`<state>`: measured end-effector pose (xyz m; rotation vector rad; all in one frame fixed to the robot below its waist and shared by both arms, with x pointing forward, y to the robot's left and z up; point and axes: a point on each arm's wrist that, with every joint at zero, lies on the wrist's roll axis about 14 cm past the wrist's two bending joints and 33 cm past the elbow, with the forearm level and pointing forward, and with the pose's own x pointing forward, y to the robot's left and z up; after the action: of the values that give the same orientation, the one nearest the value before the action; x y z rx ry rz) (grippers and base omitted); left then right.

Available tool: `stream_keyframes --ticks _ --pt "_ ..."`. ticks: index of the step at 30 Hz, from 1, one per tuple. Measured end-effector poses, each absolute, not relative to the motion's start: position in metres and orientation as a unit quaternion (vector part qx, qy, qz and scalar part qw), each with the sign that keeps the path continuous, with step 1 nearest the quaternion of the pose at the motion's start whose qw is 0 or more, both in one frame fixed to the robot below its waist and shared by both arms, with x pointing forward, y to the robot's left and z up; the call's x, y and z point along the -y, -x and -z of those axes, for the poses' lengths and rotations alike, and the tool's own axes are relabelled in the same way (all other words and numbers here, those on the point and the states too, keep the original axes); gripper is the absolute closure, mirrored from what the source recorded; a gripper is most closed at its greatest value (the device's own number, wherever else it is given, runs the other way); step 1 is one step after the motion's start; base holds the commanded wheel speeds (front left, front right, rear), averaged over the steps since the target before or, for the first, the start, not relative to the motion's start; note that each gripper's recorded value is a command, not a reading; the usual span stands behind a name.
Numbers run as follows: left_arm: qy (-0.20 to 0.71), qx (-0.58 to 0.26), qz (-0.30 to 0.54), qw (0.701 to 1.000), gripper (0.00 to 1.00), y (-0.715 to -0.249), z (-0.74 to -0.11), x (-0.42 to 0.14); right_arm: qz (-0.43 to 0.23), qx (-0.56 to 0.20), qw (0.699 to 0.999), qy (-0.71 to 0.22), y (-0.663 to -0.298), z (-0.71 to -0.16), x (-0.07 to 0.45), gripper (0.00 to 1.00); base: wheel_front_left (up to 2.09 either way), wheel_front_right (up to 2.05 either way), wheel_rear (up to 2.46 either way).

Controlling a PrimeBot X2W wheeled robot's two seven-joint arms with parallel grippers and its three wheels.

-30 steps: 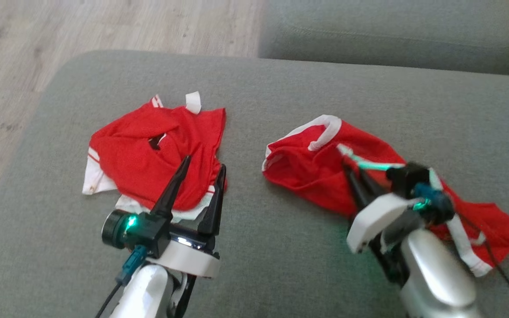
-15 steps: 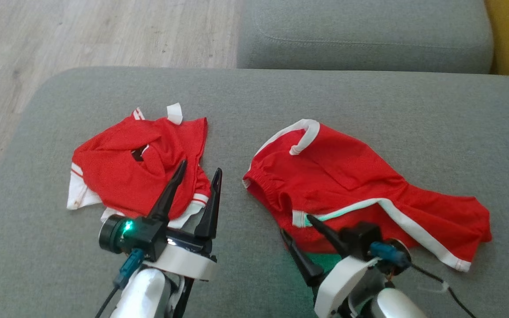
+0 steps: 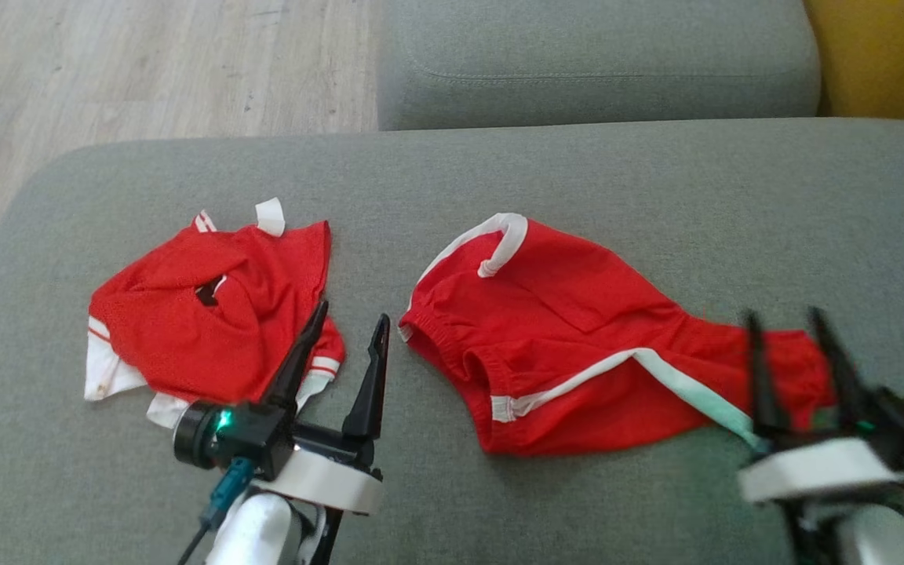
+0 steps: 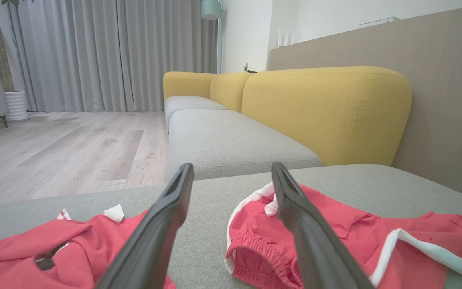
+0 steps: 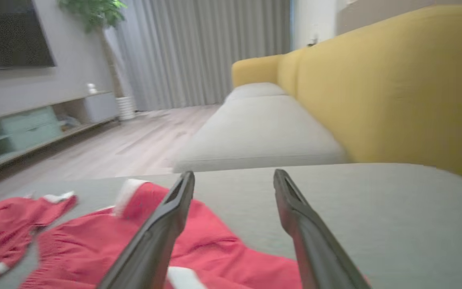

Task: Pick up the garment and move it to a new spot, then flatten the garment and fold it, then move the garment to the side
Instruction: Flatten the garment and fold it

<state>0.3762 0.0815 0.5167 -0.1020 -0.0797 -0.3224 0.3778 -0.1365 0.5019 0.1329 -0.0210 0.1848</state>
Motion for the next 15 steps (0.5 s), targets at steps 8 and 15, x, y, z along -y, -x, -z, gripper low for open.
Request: stream_keyframes --ticks 8,15 --pt "0.063 0.009 0.169 0.984 0.0 -0.37 -0.497 -0.073 0.0 -0.017 0.999 -0.037 -0.361 -0.474 0.198 0.0 0.0 0.0 0.0" --pt "0.084 -0.034 0.208 0.974 0.0 -0.363 -0.477 -0.05 0.005 -0.014 0.999 -0.04 -0.361 -0.473 0.201 0.0 0.0 0.0 0.0"
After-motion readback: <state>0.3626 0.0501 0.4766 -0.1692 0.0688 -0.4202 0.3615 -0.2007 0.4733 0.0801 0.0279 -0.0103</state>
